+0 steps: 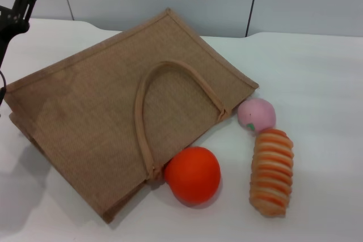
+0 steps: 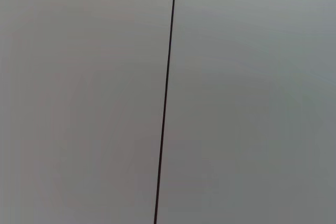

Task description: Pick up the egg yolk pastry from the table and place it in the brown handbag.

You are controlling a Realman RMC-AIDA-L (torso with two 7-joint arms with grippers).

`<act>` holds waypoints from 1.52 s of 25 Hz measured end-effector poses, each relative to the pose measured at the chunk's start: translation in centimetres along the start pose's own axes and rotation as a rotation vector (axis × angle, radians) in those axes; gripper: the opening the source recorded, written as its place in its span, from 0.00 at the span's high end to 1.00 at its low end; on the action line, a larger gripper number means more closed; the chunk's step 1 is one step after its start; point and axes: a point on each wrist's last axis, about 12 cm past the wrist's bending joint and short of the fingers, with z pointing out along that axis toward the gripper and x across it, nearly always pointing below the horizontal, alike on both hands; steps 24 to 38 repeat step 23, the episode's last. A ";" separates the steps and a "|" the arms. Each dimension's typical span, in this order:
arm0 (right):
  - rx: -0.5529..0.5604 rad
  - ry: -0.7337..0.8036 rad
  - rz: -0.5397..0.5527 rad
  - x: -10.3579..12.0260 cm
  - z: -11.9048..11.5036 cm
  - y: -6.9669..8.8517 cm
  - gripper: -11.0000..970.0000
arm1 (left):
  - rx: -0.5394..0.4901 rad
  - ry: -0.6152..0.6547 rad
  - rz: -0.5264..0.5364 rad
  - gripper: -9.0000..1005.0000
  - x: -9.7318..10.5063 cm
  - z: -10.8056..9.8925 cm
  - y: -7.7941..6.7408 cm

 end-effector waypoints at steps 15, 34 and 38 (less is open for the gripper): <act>0.005 0.017 0.001 0.2 0.2 0.0 0.19 | -0.002 0.018 0.001 0.33 0.2 0.4 0.0; 0.006 0.017 -0.002 0.2 0.2 -0.1 0.19 | 0.002 0.029 0.000 0.33 0.3 0.6 -0.1; 0.006 0.017 -0.002 0.2 0.2 -0.1 0.19 | 0.002 0.029 0.000 0.33 0.3 0.6 -0.1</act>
